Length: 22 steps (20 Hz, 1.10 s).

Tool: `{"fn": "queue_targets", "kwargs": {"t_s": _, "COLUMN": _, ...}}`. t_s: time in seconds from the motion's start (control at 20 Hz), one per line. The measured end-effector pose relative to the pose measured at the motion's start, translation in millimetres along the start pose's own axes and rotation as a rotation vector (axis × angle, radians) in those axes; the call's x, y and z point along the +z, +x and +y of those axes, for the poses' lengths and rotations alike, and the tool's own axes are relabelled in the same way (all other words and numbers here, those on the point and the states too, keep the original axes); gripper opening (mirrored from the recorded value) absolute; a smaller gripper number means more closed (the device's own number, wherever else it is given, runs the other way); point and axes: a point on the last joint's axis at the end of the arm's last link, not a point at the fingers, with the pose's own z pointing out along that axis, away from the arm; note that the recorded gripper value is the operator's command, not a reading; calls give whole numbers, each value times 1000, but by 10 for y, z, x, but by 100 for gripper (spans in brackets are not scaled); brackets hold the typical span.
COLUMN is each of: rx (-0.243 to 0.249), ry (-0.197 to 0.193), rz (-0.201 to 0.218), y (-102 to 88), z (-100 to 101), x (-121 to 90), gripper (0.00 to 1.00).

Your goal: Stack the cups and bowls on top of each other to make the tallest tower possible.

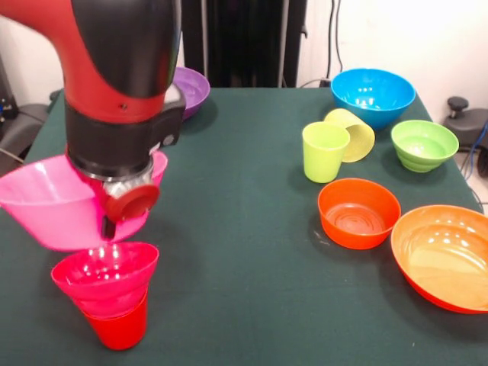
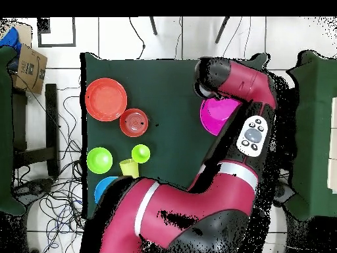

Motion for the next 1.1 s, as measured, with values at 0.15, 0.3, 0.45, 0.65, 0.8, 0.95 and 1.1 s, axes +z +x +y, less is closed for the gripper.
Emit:
{"fn": "queue_targets", "kwargs": {"t_s": 0.15, "rx": 7, "ry": 21, "rz": 23, "y": 106, "z": -90, "x": -173, "gripper": 0}}
{"fn": "queue_targets", "kwargs": {"t_s": 0.3, "rx": 9, "ry": 43, "rz": 49, "y": 206, "z": -149, "x": -418, "gripper": 0}}
{"fn": "queue_targets", "kwargs": {"t_s": 0.45, "rx": 12, "ry": 50, "rz": 67, "y": 261, "z": -169, "x": -655, "gripper": 0}}
{"fn": "queue_targets", "kwargs": {"t_s": 0.65, "rx": 15, "ry": 49, "rz": 77, "y": 278, "z": -181, "x": -935, "gripper": 0}}
{"fn": "queue_targets", "kwargs": {"t_s": 0.8, "rx": 17, "ry": 39, "rz": 66, "y": 257, "z": -173, "x": -1089, "gripper": 0}}
{"fn": "queue_targets", "kwargs": {"t_s": 0.95, "rx": 16, "ry": 30, "rz": 52, "y": 244, "z": -158, "x": -1210, "gripper": 0}}
{"fn": "queue_targets", "kwargs": {"t_s": 1.1, "rx": 13, "ry": 24, "rz": 45, "y": 263, "z": -137, "x": -1288, "gripper": 0}}
